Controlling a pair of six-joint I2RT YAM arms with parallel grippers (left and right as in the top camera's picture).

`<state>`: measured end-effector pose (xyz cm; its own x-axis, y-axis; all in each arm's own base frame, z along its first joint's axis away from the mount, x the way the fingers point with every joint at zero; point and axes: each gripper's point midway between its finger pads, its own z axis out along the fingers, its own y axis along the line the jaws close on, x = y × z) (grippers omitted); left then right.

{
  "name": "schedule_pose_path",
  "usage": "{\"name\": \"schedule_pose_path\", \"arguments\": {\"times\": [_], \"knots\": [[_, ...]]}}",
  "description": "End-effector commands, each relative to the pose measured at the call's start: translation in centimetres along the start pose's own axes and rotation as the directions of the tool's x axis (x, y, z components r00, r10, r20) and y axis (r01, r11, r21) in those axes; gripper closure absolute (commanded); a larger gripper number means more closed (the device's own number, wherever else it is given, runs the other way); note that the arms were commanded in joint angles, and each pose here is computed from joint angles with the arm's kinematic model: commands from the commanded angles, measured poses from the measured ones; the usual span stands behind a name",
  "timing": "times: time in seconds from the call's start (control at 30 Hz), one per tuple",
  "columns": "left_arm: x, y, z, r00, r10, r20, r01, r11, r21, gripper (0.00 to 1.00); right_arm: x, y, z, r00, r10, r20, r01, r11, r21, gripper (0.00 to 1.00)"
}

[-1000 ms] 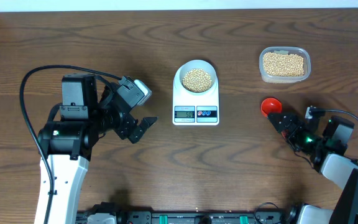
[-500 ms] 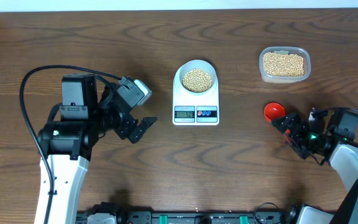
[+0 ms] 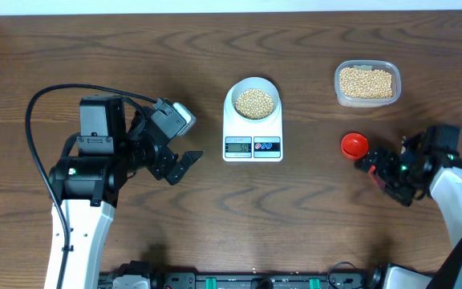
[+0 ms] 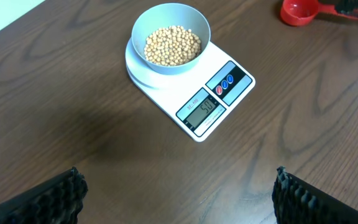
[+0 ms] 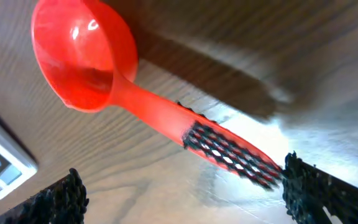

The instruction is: Scoop item into bowl and weigh 50g on scale

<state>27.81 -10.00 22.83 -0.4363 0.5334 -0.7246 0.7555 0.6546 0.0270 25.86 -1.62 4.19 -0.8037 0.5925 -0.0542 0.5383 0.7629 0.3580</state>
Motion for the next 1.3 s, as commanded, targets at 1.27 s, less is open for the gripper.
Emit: {"name": "schedule_pose_path", "arguments": {"times": [1.27], "knots": [[-0.6, 0.3, -0.4, 1.0, 0.018, 0.012, -0.018, 1.0, -0.011, 0.02, 1.5, 17.2, -13.1, 0.707, -0.57, 0.419, 0.682, 0.391, -0.618, 0.01]]}}
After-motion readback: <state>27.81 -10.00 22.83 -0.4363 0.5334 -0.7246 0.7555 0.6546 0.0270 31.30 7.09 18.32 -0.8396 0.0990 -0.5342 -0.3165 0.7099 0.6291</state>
